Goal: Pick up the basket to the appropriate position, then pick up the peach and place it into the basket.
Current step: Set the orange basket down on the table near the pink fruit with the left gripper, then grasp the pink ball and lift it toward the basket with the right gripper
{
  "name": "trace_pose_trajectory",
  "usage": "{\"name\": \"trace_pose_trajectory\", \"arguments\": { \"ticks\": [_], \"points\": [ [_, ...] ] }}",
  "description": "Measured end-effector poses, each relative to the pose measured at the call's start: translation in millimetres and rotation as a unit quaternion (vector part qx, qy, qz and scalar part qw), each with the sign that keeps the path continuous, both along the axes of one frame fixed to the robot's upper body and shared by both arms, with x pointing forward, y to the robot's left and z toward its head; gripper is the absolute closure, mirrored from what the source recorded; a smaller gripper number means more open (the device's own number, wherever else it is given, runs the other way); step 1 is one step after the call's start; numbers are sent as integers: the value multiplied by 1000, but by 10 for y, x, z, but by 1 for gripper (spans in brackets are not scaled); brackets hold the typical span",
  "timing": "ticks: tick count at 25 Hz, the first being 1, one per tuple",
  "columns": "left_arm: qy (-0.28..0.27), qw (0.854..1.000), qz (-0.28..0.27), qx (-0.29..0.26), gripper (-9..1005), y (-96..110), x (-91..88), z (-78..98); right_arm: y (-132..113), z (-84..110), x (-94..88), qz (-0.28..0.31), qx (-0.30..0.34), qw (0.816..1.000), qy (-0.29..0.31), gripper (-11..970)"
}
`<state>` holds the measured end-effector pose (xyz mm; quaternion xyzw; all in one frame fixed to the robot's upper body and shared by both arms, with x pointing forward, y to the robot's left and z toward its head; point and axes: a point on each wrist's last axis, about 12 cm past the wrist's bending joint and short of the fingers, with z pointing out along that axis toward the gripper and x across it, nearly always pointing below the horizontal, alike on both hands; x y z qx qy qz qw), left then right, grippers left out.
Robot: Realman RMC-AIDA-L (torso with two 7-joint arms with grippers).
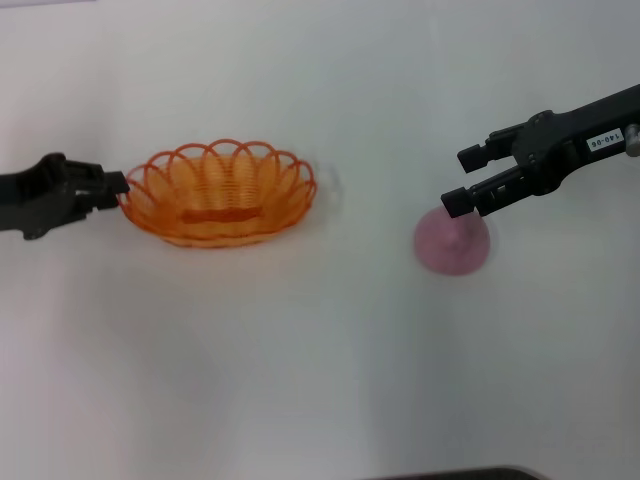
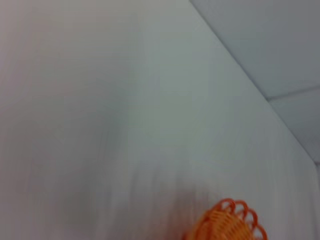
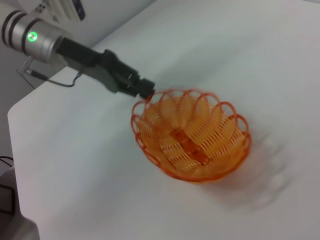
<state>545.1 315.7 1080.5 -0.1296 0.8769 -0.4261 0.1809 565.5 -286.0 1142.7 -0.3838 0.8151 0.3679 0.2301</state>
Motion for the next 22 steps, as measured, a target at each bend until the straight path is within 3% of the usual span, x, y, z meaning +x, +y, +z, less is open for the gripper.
{"name": "trace_pose_trajectory", "arguments": {
  "ticks": [7,12,18,22],
  "points": [
    [22,998,-45,-27,674,-13,-139,40,-4,0,-1,-1,2,1000,-1,12],
    [-2,1000,-29,10,470,152,-74,72,8,0,0,0,2,1000,-2,12],
    [-115,989,-81,55,248,270,-63,183,-35,22,7,-12,4,1000,-2,12],
    [-239,954,-168,61,217,217,-189,293,-86,93,56,-31,2,999,7,12]
  ]
}}
